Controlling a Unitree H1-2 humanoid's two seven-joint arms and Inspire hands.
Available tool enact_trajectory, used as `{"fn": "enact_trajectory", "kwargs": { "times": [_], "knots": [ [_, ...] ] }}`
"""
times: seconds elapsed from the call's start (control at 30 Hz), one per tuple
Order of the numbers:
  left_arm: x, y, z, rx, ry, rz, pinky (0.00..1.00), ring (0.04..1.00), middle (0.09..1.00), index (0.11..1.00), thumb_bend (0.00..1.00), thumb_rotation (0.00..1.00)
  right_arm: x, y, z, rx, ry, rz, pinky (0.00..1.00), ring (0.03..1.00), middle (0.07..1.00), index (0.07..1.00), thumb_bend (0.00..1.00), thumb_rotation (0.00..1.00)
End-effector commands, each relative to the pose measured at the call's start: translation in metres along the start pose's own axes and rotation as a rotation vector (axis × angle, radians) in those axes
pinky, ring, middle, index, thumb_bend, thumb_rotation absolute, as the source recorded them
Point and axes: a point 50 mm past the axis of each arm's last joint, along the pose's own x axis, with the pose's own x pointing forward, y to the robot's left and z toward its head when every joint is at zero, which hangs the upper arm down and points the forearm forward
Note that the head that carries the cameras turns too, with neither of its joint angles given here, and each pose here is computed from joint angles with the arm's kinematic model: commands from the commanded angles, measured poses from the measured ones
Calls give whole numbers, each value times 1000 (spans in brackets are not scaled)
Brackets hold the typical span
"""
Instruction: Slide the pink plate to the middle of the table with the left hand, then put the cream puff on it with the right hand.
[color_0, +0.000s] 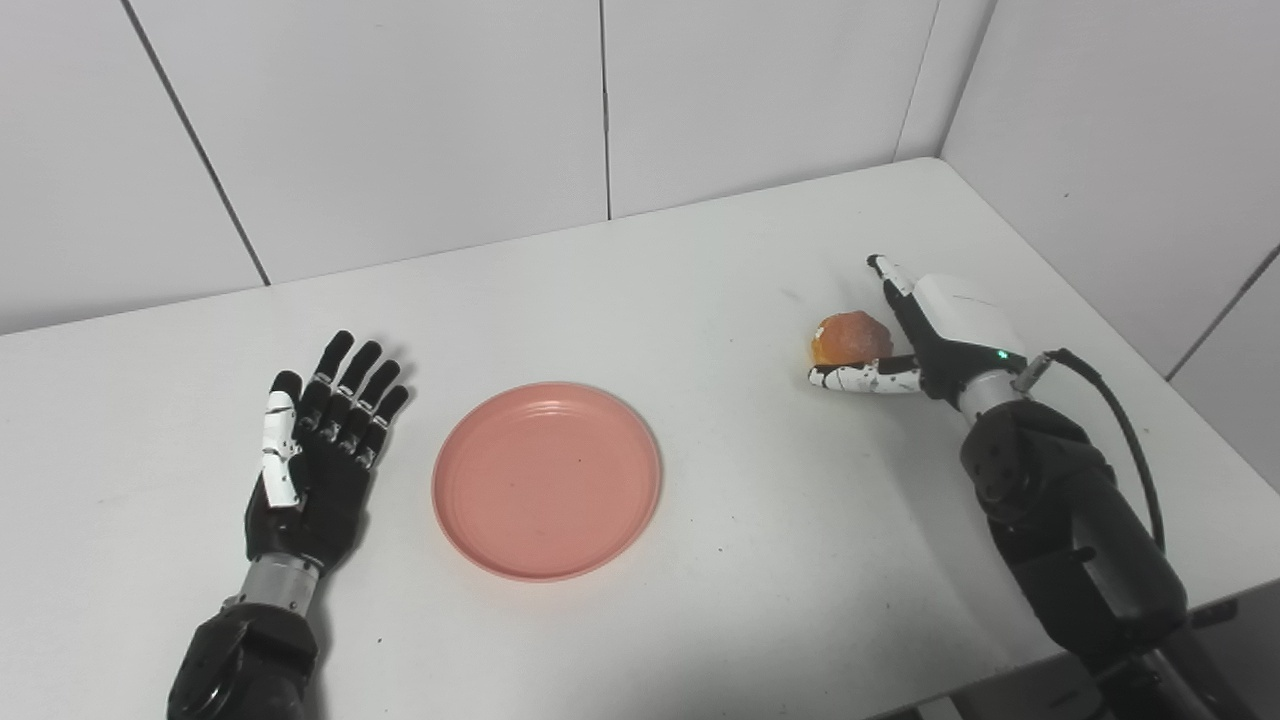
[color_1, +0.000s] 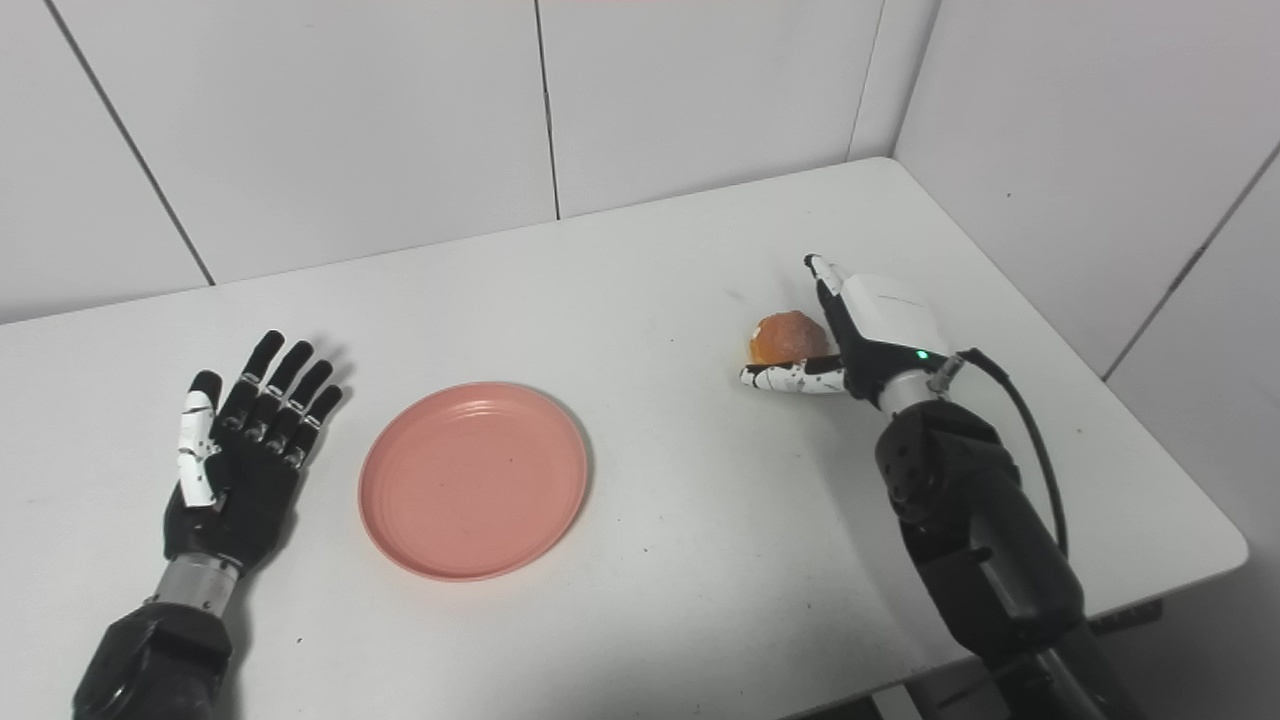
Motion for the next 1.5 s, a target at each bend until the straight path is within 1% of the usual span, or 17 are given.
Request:
{"fn": "enact_trajectory", "kwargs": {
  "times": [0.0, 0.13, 0.3, 0.47, 0.67, 0.7, 0.73, 0.87, 0.93, 0.97, 1.03, 1.07, 1.1, 1.13, 1.17, 1.23, 1.47],
  "knots": [
    [-27, 21, -27, -28, 124, 87, 952, 934, 936, 926, 410, 1000, 10, -18, 8, 1, -34, -78, 756, 893, 930, 956, 959, 644],
    [-27, 22, -27, -25, 124, 85, 951, 934, 938, 929, 412, 1000, 14, -13, 9, 7, -39, -69, 724, 874, 918, 950, 956, 640],
    [-28, 21, -26, -20, 124, 85, 949, 933, 938, 931, 417, 1000, 18, -8, 9, 10, -43, -67, 714, 862, 908, 941, 957, 636],
    [-28, 21, -26, -17, 121, 83, 949, 933, 937, 926, 422, 1000, 21, -5, 7, 16, -43, -68, 711, 847, 899, 925, 923, 561],
    [-28, 19, -25, -20, 119, 81, 950, 933, 936, 924, 427, 1000, 23, -5, 5, 30, -40, -66, 667, 819, 889, 909, 875, 443],
    [-28, 19, -25, -17, 119, 81, 949, 933, 936, 923, 429, 1000, 23, -5, 4, 31, -37, -65, 655, 806, 878, 900, 856, 403],
    [-28, 18, -24, -16, 118, 81, 948, 933, 936, 923, 429, 1000, 23, -5, 4, 29, -31, -62, 653, 805, 876, 899, 854, 398],
    [-29, 18, -24, -15, 116, 77, 948, 934, 939, 927, 433, 1000, 24, -6, 0, 32, -21, -54, 649, 786, 852, 848, 821, 326],
    [-28, 19, -24, -18, 116, 77, 947, 933, 939, 926, 434, 1000, 25, -6, -3, 41, -14, -56, 636, 759, 812, 791, 795, 222],
    [-28, 19, -24, -21, 116, 74, 947, 933, 939, 926, 434, 1000, 26, -6, -5, 56, -9, -56, 635, 757, 810, 788, 794, 216],
    [-27, 19, -25, -22, 115, 72, 952, 936, 942, 928, 435, 1000, 27, -6, -10, 84, -11, -54, 514, 602, 661, 725, 745, 103],
    [-27, 19, -24, -20, 115, 74, 949, 934, 940, 928, 436, 1000, 27, -6, -11, 89, -15, -52, 483, 561, 615, 680, 731, 67],
    [-27, 19, -24, -20, 114, 76, 946, 931, 939, 926, 437, 1000, 27, -6, -13, 93, -18, -52, 460, 530, 577, 569, 605, 105],
    [-27, 19, -24, -19, 114, 77, 946, 932, 940, 927, 437, 1000, 27, -6, -13, 93, -20, -52, 451, 517, 546, 522, 555, 93],
    [-27, 19, -24, -20, 115, 75, 948, 934, 942, 929, 436, 1000, 27, -6, -14, 93, -23, -52, 438, 501, 510, 503, 540, 38],
    [-28, 19, -24, -19, 115, 74, 950, 936, 944, 931, 436, 1000, 26, -6, -13, 94, -25, -52, 419, 478, 482, 496, 531, 6],
    [-26, 17, -24, -14, 113, 71, 955, 938, 946, 933, 438, 1000, 25, -7, -12, 101, -52, -69, 388, 449, 450, 516, 526, 0]
  ]
}}
